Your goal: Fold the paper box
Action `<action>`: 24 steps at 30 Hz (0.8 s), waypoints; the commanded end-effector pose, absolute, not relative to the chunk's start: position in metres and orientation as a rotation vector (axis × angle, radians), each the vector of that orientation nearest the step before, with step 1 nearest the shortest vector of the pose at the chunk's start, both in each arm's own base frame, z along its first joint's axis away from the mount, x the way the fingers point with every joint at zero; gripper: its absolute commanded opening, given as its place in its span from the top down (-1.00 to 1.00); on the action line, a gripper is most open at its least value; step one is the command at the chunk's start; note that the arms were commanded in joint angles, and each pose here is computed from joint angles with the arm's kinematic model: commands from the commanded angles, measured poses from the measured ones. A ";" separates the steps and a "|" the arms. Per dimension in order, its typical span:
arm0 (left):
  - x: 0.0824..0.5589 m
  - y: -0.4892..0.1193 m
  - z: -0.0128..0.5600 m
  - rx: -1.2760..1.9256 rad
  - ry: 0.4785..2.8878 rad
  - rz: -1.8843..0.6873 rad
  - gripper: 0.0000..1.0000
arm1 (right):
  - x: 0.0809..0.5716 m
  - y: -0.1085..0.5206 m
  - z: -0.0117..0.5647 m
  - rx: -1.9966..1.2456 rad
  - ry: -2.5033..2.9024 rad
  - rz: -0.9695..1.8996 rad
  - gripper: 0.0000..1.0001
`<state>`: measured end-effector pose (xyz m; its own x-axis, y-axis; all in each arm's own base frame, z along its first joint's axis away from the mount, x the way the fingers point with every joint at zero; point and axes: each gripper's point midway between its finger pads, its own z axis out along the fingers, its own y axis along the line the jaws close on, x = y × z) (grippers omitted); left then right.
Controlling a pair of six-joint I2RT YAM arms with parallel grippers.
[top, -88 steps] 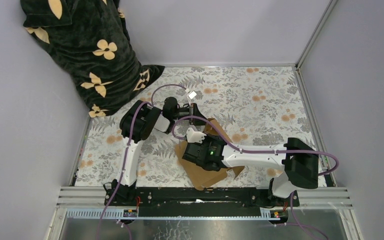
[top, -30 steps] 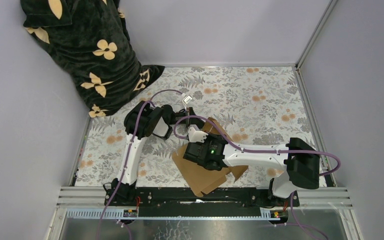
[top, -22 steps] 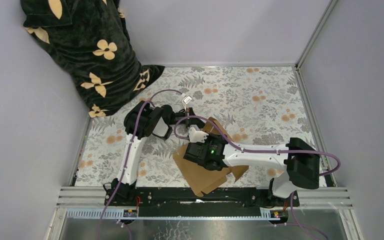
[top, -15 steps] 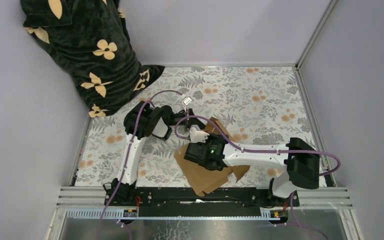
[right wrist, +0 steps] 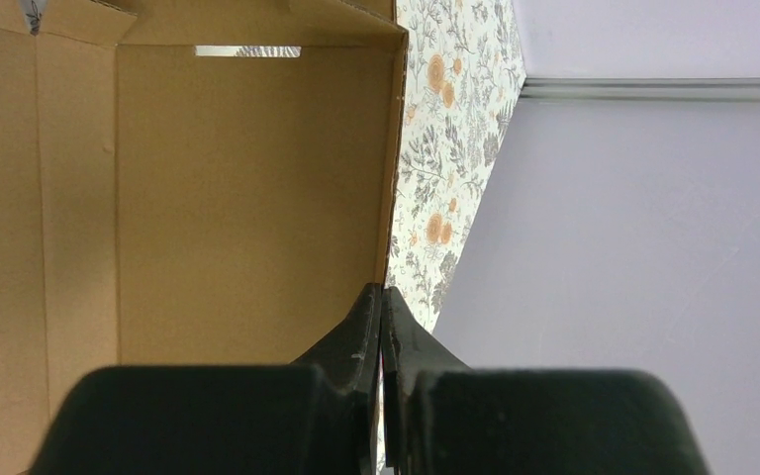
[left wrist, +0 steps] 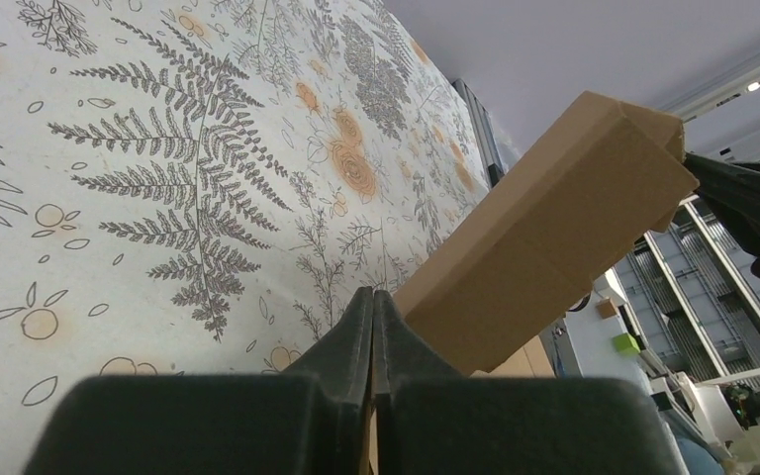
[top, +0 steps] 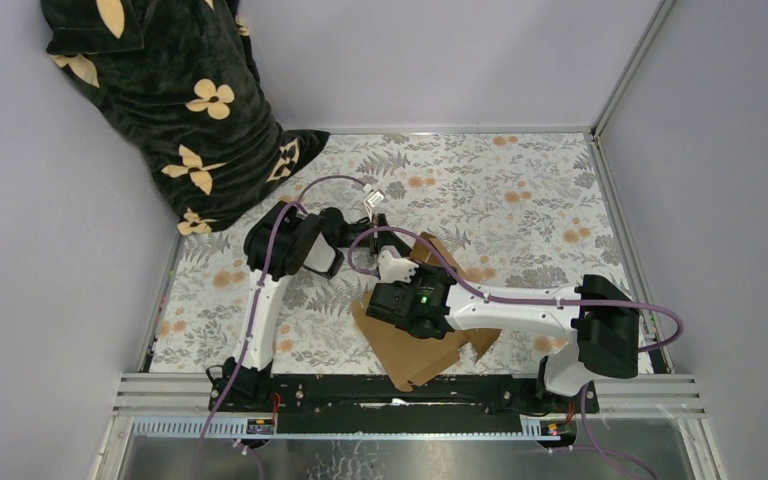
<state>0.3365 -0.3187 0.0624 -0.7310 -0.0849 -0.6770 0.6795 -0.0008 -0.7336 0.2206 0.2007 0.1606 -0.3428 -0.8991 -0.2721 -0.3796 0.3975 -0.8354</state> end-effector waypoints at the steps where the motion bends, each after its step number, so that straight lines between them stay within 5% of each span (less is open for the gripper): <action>1: 0.339 -0.316 0.085 0.720 1.593 -1.735 0.72 | 0.225 0.201 0.175 -1.046 1.879 -0.895 0.95; 3: 0.339 -0.314 0.086 0.708 1.590 -1.719 0.35 | 0.225 0.201 0.175 -1.047 1.879 -0.899 0.95; 7: 0.338 -0.311 0.086 0.708 1.593 -1.715 0.23 | 0.224 0.201 0.175 -1.035 1.887 -0.884 0.95; 24: 0.321 -0.312 0.081 0.810 1.576 -1.723 0.16 | 0.222 0.210 0.165 -1.092 1.838 -0.965 0.96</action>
